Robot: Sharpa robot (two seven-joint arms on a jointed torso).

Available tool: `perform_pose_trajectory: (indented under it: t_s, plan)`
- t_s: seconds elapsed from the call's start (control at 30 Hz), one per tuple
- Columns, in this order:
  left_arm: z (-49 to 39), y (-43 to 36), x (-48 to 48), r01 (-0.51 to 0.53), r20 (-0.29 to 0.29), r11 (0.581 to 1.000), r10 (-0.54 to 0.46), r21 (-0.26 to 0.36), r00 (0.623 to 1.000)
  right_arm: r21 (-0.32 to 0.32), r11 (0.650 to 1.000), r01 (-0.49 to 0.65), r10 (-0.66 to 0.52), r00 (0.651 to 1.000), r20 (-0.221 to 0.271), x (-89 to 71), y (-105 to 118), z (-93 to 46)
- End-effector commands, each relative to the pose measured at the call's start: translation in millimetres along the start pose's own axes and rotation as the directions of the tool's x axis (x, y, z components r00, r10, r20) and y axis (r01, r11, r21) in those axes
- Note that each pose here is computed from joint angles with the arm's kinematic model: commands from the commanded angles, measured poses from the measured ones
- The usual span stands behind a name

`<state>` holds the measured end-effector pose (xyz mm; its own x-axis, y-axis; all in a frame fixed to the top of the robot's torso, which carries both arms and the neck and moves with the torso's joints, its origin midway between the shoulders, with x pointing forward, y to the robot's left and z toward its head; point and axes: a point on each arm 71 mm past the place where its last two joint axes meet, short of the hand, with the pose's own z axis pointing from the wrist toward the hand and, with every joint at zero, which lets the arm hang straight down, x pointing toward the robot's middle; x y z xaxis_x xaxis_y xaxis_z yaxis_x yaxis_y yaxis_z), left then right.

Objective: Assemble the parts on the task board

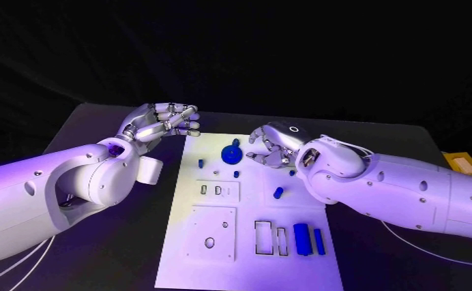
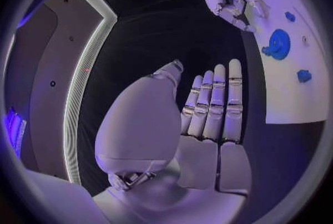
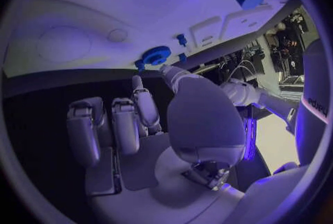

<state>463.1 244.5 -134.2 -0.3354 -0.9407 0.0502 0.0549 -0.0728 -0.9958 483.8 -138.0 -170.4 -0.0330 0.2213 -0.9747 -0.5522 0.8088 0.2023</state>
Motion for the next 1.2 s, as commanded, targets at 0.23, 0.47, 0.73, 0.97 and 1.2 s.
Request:
perform_pose_trajectory:
  t_s: [0.23,0.47,0.73,0.97,1.2]
  plan:
    - [2.5,-0.4,0.8,0.011,-0.02,1.0,-0.01,0.01,1.0,0.074,0.937,-0.341,0.345,0.937,-0.055,-33.1,-65,-38.7]
    - [4.7,1.1,0.4,0.011,-0.022,1.0,-0.011,0.011,1.0,0.137,0.919,-0.369,0.38,0.923,-0.064,-40.0,-111,-64.4]
    - [6.2,3.2,-1.1,0.011,-0.019,1.0,-0.011,0.008,1.0,0.188,0.913,-0.363,0.381,0.922,-0.069,-29.8,-136,-78.7]
    - [6.9,4.5,-2.7,0.01,-0.015,1.0,-0.01,0.007,1.0,0.209,0.909,-0.36,0.381,0.922,-0.071,-18.2,-139,-78.6]
    - [6.8,4.7,-2.9,0.01,-0.015,1.0,-0.01,0.006,1.0,0.22,0.906,-0.361,0.384,0.92,-0.072,-8.0,-136,-75.2]
